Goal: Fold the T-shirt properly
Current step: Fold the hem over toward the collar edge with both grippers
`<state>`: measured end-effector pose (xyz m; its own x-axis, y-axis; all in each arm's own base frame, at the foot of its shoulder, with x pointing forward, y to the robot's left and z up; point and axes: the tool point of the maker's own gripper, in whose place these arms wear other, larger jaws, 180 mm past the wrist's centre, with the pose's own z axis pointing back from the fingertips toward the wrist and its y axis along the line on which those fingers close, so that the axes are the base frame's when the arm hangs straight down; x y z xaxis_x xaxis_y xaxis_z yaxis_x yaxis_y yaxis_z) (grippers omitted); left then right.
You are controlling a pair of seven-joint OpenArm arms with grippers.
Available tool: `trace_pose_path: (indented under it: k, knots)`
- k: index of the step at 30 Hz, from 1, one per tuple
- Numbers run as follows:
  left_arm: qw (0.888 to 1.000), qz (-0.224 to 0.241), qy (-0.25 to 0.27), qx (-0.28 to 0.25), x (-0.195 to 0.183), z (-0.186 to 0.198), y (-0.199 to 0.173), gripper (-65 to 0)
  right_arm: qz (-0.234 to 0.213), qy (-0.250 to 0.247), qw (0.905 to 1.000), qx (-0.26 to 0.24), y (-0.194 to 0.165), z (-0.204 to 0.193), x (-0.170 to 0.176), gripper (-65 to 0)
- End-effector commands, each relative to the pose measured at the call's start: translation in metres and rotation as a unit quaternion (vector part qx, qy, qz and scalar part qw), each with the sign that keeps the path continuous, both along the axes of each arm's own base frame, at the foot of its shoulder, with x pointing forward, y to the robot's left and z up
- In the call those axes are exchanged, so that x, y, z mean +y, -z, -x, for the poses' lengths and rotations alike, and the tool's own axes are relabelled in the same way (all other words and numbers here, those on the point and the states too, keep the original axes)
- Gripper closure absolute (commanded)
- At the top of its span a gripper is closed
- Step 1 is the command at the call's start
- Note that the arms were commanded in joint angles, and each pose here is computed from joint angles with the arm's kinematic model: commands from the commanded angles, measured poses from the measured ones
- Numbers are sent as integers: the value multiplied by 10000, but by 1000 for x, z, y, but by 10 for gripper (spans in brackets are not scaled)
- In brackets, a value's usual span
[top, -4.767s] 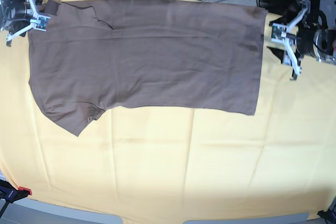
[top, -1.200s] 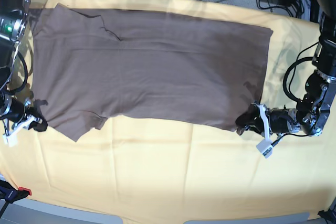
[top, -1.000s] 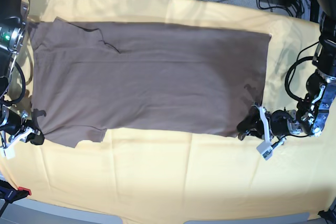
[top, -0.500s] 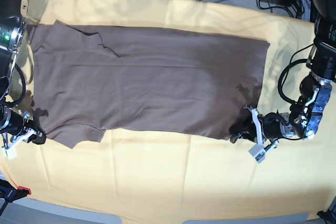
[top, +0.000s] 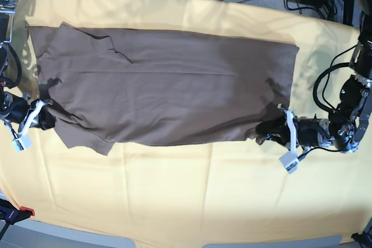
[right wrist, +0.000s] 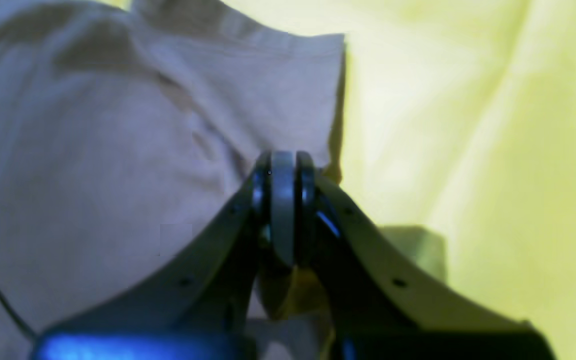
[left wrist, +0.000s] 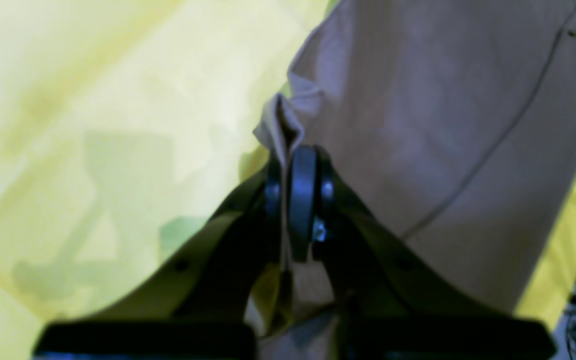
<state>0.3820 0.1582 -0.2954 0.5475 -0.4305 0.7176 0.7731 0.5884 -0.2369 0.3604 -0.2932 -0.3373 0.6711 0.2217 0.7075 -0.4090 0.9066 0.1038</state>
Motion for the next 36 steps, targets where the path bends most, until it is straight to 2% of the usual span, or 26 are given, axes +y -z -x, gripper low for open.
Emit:
trace_pose_path:
  k: [1, 9, 12, 15, 19, 25, 30, 32, 36]
  knots:
    - [9998, 58, -43, -208, 8, -7, -21, 0, 64, 0, 9997, -243, -19, -7, -9, 0]
    - [9997, -88, -85, 210, 26, 21, 0, 0, 256, 31, 9997, -42, -12, 7, -24, 0]
    - [9984, -86, 110, 554, 20, 40, 7, 0, 299, 22, 9995, 77, -10, 10, -25, 0]
    - [9959, -178, 397, 788, 15, 58, 5, 0, 120, -1, 9995, 285, -10, 16, -23, 0]
    - [9951, -305, 616, 717, 16, 67, -7, 0, 100, -14, 9989, 454, -13, 22, -27, 0]
    - [9943, -537, 582, 708, 34, 73, -14, 0, 230, -3, 9984, 515, -14, 24, -34, 0]
    - [9895, -457, 717, 1165, 35, 90, -16, 0, 346, -8, 9970, 694, -11, 31, -40, 0]
    - [9858, -681, 800, 1313, 42, 96, -11, 0, 310, -19, 9967, 752, -11, 33, -40, 0]
    - [9845, -743, 841, 1351, 43, 98, -10, 0, 244, -36, 9953, 939, -4, 44, -39, 0]
